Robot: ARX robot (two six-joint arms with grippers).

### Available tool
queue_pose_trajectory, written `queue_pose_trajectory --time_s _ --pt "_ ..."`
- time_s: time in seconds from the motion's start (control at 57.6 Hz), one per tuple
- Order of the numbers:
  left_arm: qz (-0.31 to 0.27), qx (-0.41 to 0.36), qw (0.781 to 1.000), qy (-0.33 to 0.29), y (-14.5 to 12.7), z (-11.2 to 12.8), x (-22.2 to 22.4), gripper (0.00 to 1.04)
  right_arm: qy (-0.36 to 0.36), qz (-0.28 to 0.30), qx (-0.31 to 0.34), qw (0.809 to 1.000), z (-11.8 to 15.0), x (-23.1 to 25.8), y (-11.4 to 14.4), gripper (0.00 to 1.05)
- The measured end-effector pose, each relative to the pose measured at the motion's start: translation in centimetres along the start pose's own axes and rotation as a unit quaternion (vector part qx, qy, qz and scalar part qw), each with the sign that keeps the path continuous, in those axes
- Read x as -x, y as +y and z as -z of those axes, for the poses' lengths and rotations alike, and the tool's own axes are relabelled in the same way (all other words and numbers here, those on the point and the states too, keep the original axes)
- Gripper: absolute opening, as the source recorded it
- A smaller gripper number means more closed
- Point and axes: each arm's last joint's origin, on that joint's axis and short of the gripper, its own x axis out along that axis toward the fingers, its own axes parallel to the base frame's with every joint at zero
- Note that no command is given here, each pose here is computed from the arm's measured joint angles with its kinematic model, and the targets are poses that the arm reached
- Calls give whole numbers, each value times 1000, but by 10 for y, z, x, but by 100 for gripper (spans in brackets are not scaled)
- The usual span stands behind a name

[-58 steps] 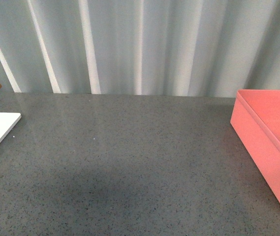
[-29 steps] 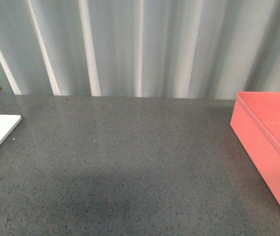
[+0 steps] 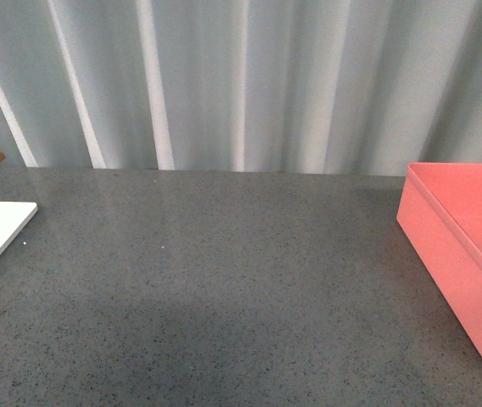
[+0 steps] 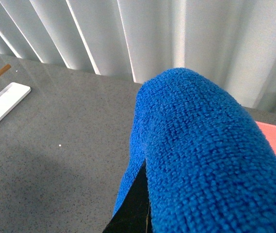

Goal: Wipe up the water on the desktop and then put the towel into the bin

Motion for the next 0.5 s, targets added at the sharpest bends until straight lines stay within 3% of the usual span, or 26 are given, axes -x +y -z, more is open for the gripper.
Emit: queue_pose_trajectory --time_s 0.347,0.504 --pt "0 0 1000 1 0 0 0 4 20 -19 9 1000 1 -26 19 4" --pt "0 0 1000 1 0 0 0 28 56 -41 23 997 6 -59 33 4"
